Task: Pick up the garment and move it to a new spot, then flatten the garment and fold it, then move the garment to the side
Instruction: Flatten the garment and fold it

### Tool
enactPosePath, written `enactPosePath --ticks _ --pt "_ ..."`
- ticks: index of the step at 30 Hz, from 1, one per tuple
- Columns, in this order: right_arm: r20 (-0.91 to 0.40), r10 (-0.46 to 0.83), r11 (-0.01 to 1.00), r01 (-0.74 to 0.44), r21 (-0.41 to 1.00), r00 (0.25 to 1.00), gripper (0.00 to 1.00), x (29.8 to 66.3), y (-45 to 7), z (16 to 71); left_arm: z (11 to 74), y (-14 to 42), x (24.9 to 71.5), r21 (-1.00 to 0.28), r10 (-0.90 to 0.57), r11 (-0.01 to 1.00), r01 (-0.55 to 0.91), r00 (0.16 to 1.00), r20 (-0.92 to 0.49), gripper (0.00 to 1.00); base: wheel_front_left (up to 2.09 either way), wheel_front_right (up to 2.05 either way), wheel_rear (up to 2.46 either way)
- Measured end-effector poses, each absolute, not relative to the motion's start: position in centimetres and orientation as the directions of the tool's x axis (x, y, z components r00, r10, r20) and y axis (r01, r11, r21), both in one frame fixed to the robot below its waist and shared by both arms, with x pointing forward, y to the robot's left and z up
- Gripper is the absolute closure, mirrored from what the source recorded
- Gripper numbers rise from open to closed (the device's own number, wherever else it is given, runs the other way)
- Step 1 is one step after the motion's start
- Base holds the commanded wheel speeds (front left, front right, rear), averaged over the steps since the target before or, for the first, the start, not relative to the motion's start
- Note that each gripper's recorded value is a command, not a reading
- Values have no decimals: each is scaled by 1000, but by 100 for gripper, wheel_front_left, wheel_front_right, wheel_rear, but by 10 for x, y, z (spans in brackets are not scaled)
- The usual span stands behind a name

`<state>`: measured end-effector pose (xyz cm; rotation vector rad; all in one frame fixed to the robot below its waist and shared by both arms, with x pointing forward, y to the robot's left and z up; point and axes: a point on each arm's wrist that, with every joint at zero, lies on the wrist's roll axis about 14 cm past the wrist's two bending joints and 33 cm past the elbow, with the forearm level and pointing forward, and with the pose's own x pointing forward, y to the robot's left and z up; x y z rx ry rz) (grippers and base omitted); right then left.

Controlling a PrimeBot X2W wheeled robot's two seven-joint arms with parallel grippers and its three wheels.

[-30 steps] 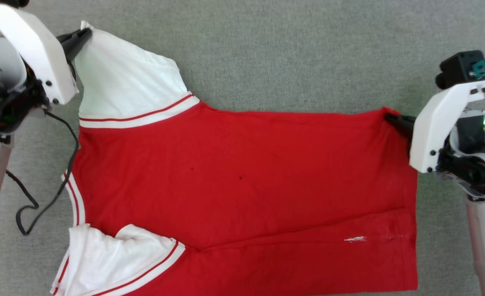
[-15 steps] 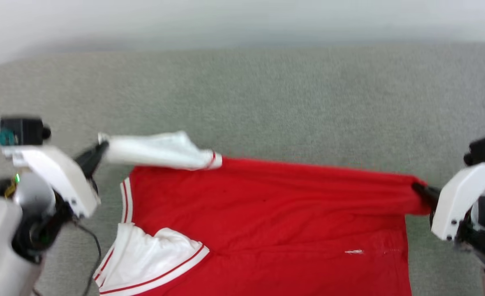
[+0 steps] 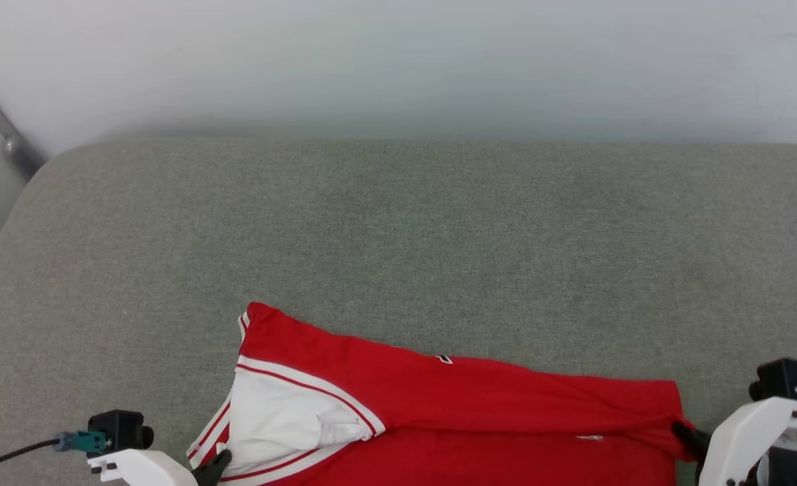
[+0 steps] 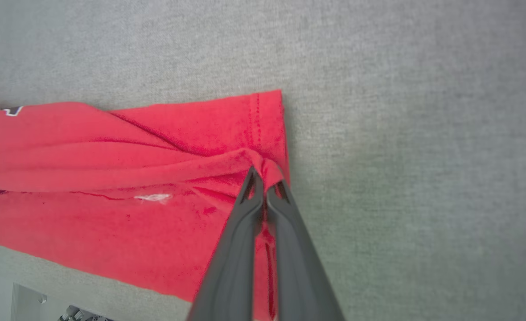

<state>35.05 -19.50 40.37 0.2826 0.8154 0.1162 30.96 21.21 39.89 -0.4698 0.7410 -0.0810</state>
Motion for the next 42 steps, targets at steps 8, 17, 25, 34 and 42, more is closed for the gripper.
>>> enactPosePath --ticks 8,17,25,34,42 --pt "-672 203 949 25 313 712 0 323 -194 396 394 197 300 -464 -222 881 -87 791 -571 0 0 0 0" --pt "-501 146 957 7 290 853 0 331 -214 453 453 193 330 -382 -168 924 34 931 -323 0 0 0 0" --pt "-572 86 973 54 223 816 0 327 -246 465 510 190 347 -215 -125 970 109 990 -65 0 0 0 0" --pt "-737 141 971 53 234 661 0 322 -233 438 549 205 344 -126 -37 991 52 993 115 0 0 0 0" --pt "-822 242 949 48 310 515 0 320 -195 392 553 217 350 -119 13 993 4 990 140 0 0 0 0"
